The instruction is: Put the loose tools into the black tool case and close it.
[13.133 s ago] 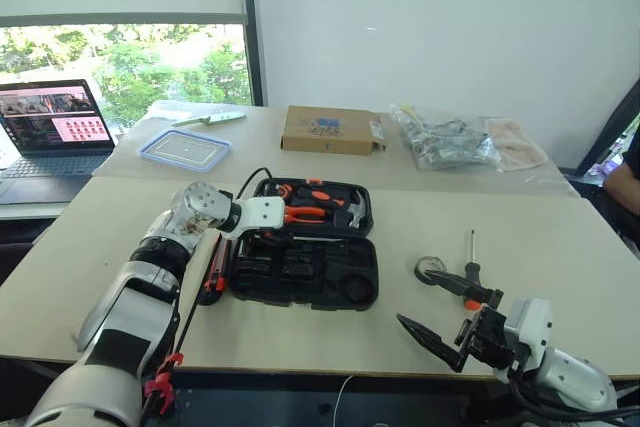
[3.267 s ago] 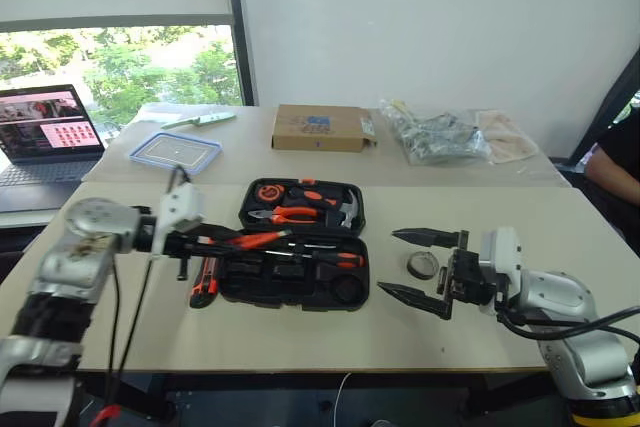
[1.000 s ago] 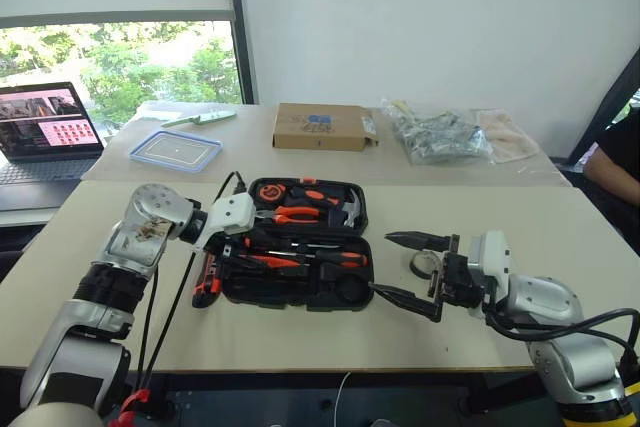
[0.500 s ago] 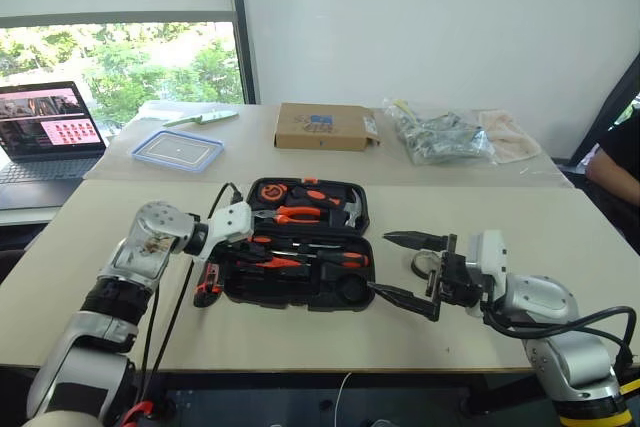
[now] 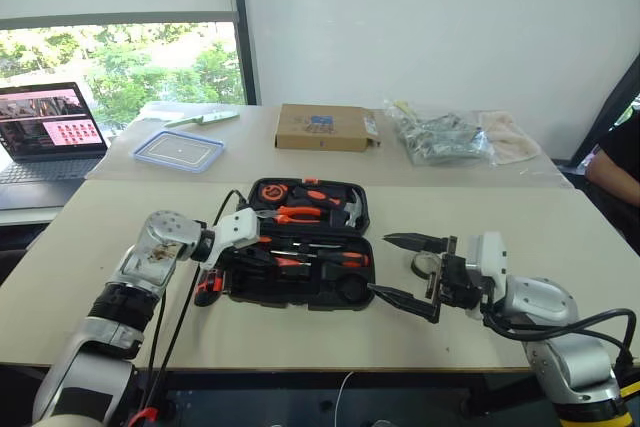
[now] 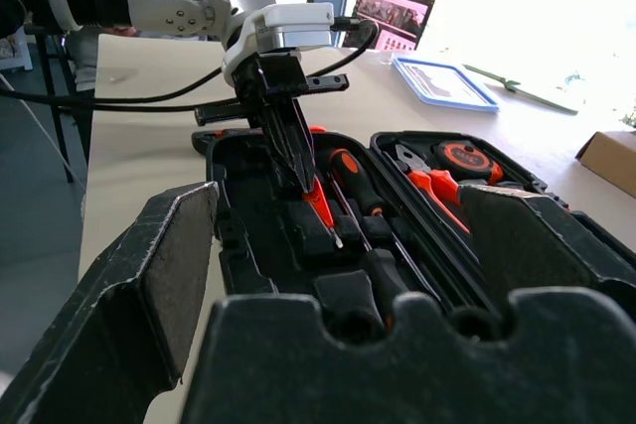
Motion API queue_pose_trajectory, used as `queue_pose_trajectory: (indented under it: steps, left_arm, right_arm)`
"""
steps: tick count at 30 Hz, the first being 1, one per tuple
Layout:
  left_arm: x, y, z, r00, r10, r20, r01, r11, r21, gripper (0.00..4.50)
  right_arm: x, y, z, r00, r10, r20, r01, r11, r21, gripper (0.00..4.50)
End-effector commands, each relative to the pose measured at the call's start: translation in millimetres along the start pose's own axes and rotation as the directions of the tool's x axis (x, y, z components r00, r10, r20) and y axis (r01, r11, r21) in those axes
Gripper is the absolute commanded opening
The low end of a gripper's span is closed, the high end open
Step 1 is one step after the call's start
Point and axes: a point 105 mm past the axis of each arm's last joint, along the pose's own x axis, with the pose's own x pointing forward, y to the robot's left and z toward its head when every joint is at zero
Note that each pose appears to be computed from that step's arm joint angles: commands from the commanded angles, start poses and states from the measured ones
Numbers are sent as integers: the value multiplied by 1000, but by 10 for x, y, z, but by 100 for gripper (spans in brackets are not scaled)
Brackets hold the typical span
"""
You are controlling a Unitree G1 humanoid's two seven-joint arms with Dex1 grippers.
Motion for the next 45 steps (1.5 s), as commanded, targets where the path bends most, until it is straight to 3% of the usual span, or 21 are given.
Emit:
queue_pose_trajectory:
  steps: [1,4,15,41,44,45]
  left_arm:
    - [-69,78,39,999,44,7,-44,999,-2,9]
    - [-73,116,3,997,73,-5,-73,997,-10,9]
    - [-104,125,170,989,76,126,-73,997,-28,9]
    - [-25,-6,-218,998,58,-20,-59,996,-65,9]
    - [-124,81,-137,985,158,66,-151,984,-92,9]
    - [-248,144,-86,961,244,132,-232,967,-102,32]
  right_arm:
    - [3,20,124,1000,6,29,-5,999,-51,450]
    - [9,23,126,1000,7,31,-5,999,-51,450]
    - [5,44,108,1000,17,25,-16,999,-40,450]
    - [8,31,112,1000,3,28,-2,999,-41,450]
    - [1,29,112,1000,-3,30,4,999,-43,450]
    - [-7,21,113,999,-8,33,9,999,-45,450]
